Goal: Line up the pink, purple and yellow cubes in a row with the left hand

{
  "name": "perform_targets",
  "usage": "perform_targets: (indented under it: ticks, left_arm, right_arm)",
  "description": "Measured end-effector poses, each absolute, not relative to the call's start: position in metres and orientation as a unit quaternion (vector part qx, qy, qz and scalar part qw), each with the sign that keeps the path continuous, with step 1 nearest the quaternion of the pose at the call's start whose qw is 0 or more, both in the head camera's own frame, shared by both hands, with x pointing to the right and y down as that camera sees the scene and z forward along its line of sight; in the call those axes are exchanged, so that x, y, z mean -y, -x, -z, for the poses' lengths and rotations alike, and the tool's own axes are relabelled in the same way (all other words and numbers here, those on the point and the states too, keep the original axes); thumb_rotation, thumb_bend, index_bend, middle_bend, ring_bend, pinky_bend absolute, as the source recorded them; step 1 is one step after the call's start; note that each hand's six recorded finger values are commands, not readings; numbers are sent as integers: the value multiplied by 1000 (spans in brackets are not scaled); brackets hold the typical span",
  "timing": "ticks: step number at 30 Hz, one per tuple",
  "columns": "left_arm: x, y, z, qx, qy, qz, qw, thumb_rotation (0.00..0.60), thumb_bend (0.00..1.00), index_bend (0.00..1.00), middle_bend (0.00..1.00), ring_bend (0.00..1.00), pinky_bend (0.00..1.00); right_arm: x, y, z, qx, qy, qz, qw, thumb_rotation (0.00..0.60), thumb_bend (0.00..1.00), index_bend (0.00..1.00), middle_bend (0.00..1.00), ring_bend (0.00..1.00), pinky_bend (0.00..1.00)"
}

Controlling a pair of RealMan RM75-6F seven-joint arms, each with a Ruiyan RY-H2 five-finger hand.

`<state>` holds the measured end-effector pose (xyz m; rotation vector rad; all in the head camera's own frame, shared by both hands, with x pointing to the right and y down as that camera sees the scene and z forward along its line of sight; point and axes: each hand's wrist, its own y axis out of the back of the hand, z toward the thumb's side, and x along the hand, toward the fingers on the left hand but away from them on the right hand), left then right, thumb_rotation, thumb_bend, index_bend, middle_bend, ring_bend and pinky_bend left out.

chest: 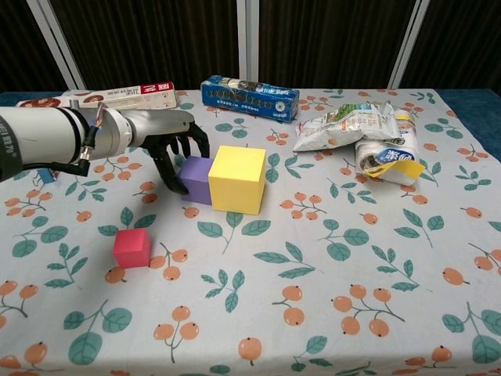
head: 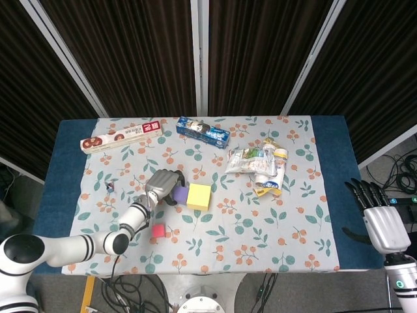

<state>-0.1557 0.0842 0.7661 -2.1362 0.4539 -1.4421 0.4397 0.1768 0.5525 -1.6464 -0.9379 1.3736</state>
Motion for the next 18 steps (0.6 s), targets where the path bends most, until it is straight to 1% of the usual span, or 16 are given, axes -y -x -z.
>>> perform_targets:
  ticks: [4,7,15,18]
  left_arm:
    - [-85,155,-765,-165,789,532,259,600,226,285,260,300,267]
    - [-85,157,-762,-167,789,530,260,600,224,243,235,301,267]
    - [-80,182,-740,-179,782,527,280,600,220,236,230,301,263]
    - [-81,200,-729,-186,776,530,287,600,217,261,230,300,263]
  right_arm:
    - [-180,-439,-555,365,650,-542,388,600,26,0,43,0,0]
    - [-179,-439,-555,365,650,-541,389,600,26,0,43,0,0]
    - [-174,-442,-549,376,641,-539,396,600,26,0,43,0,0]
    - [-172,-443,-547,381,640,-537,398,600,26,0,43,0,0]
